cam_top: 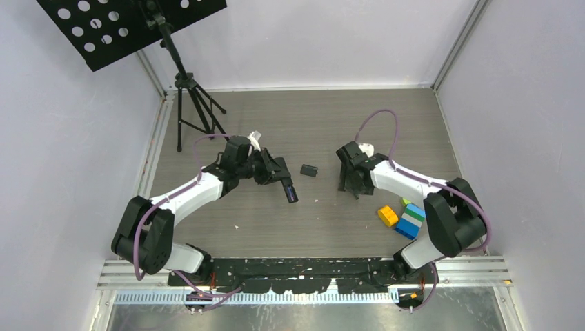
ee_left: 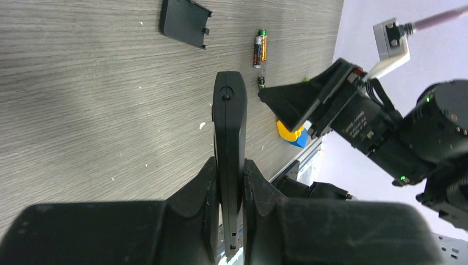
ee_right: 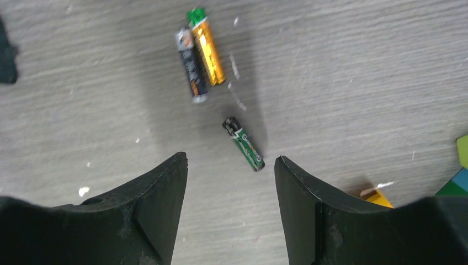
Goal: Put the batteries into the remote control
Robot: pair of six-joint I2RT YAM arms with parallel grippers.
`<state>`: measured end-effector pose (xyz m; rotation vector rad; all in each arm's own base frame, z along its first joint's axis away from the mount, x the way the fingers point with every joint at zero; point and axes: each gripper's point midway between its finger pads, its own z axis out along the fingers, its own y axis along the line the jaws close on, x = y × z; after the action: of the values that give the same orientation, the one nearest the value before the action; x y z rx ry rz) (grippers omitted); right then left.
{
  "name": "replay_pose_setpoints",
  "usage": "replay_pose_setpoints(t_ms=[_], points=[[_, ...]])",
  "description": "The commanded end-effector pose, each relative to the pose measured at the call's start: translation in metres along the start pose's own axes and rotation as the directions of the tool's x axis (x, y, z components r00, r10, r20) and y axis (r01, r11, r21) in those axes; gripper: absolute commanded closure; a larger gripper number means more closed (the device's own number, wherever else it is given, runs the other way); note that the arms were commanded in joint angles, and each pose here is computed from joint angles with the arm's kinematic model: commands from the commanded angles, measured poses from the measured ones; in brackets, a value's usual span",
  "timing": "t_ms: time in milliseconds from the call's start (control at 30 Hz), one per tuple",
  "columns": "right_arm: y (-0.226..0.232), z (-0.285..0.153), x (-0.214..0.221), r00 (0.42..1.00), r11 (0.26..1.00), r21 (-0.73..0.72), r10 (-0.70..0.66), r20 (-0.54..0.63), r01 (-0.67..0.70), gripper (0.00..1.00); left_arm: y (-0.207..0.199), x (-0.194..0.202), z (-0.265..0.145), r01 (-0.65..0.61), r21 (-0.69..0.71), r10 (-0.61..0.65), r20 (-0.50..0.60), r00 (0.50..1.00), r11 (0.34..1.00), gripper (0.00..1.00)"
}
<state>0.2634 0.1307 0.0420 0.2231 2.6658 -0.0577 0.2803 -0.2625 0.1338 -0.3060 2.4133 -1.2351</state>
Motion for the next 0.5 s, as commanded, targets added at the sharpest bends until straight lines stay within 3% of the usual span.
replay_pose_setpoints(t_ms=[0, 133, 367, 467], points=[[0.002, 0.015, -0.027, 0.998, 0.999, -0.011, 0.040, 0.043, -0.040, 0.37, -0.014, -0.008, -0.010, -0.054, 0.047, 0.053, 0.028, 0.998, 0.997, 1.00], [-0.002, 0.030, -0.026, 0.997, 0.997, -0.010, 0.073, -0.003, -0.073, 0.47, -0.012, -0.009, -0.011, -0.050, 0.045, 0.049, 0.024, 0.999, 0.998, 1.00], [-0.008, 0.031, -0.019, 0.993, 0.994, 0.017, 0.113, -0.038, -0.112, 0.82, -0.012, -0.009, -0.012, -0.048, 0.048, 0.047, 0.023, 0.999, 0.998, 1.00], [-0.011, 0.029, -0.013, 0.984, 0.986, 0.037, 0.167, -0.056, -0.165, 0.92, -0.013, -0.010, -0.012, -0.047, 0.051, 0.046, 0.026, 0.999, 0.998, 1.00]])
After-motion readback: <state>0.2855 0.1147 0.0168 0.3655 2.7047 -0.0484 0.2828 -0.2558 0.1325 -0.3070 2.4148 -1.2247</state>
